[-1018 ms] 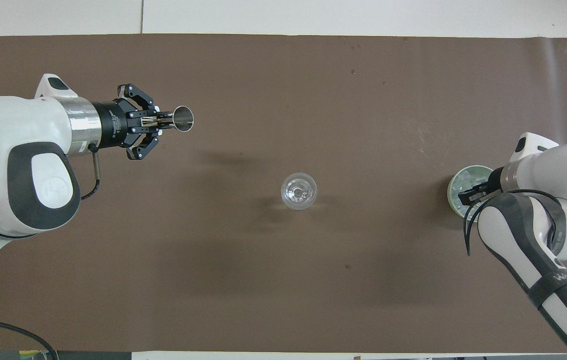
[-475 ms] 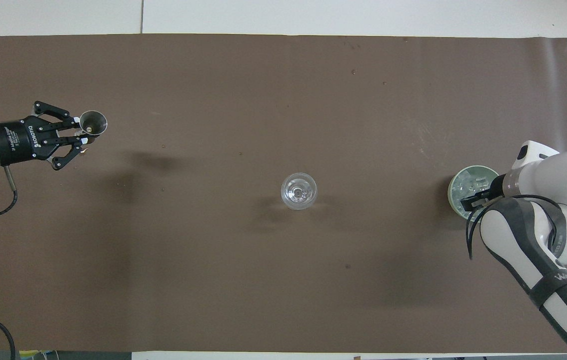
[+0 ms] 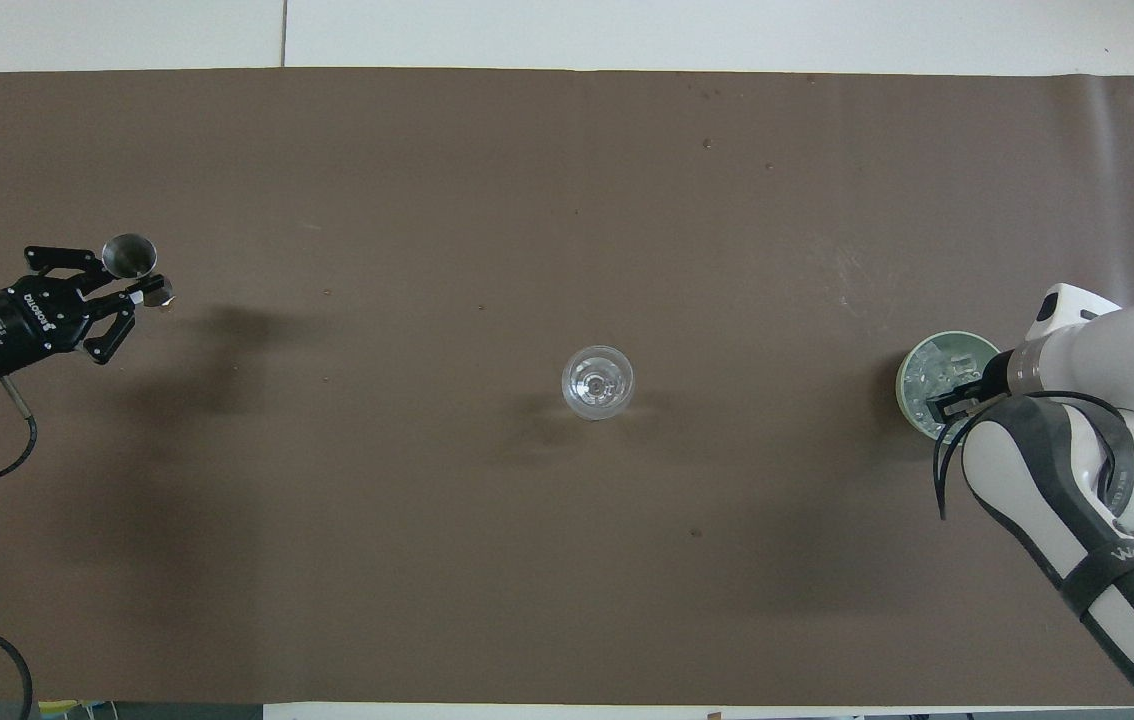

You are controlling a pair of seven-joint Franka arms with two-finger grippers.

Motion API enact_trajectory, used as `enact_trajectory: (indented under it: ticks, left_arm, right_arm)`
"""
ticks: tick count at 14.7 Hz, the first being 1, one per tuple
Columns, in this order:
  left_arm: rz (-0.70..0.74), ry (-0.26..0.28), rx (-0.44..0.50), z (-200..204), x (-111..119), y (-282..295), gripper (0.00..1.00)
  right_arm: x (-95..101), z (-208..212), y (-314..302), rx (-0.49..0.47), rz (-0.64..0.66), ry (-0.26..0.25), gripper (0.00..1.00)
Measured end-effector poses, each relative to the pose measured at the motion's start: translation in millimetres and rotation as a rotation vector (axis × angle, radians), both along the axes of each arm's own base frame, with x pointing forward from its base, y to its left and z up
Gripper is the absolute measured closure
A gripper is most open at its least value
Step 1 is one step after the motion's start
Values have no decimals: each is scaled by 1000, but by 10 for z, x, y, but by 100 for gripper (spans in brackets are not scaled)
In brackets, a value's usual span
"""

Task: Pour wine and add ice with both arms
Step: 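Carry the jigger back with the left gripper while the right gripper grasps ice, then set the jigger down with the left gripper while the right gripper lifts ice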

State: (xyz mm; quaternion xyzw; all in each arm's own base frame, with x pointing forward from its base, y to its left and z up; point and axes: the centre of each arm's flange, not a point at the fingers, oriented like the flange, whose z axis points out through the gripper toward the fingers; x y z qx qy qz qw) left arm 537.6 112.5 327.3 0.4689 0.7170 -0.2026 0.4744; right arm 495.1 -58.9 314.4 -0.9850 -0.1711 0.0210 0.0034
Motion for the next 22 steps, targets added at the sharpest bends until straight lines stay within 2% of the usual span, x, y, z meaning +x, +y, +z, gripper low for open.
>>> enact_trajectory:
  ticks: [1, 3, 6, 8, 9, 10, 12, 22]
  left_arm:
    - [13, -1, -14, -99, -85, 76, 78]
    - [67, -6, -59, -240, -214, 238, 78]
    - [136, -39, -114, -471, -343, 243, 78]
    - [182, -33, -154, -649, -389, 199, 78]
    - [204, -26, -173, -720, -393, 189, 78]
    - [225, -24, -189, -776, -391, 185, 78]
    - [249, -31, -205, -840, -385, 169, 78]
    - [291, 2, -238, -998, -552, 122, 78]
  right_arm:
    - [0, 0, 1, 0, 0, 0, 53]
    - [1, 2, 13, 0, 3, 0, 60]
    - [1, 2, 20, 0, 4, 0, 63]
    - [1, 2, 21, 0, 4, 0, 63]
    - [1, 1, 23, 0, 4, 0, 71]
    - [0, 1, 23, 0, 4, 0, 73]
    - [0, 1, 23, 0, 4, 0, 73]
    - [15, 24, 22, 0, 4, 0, 73]
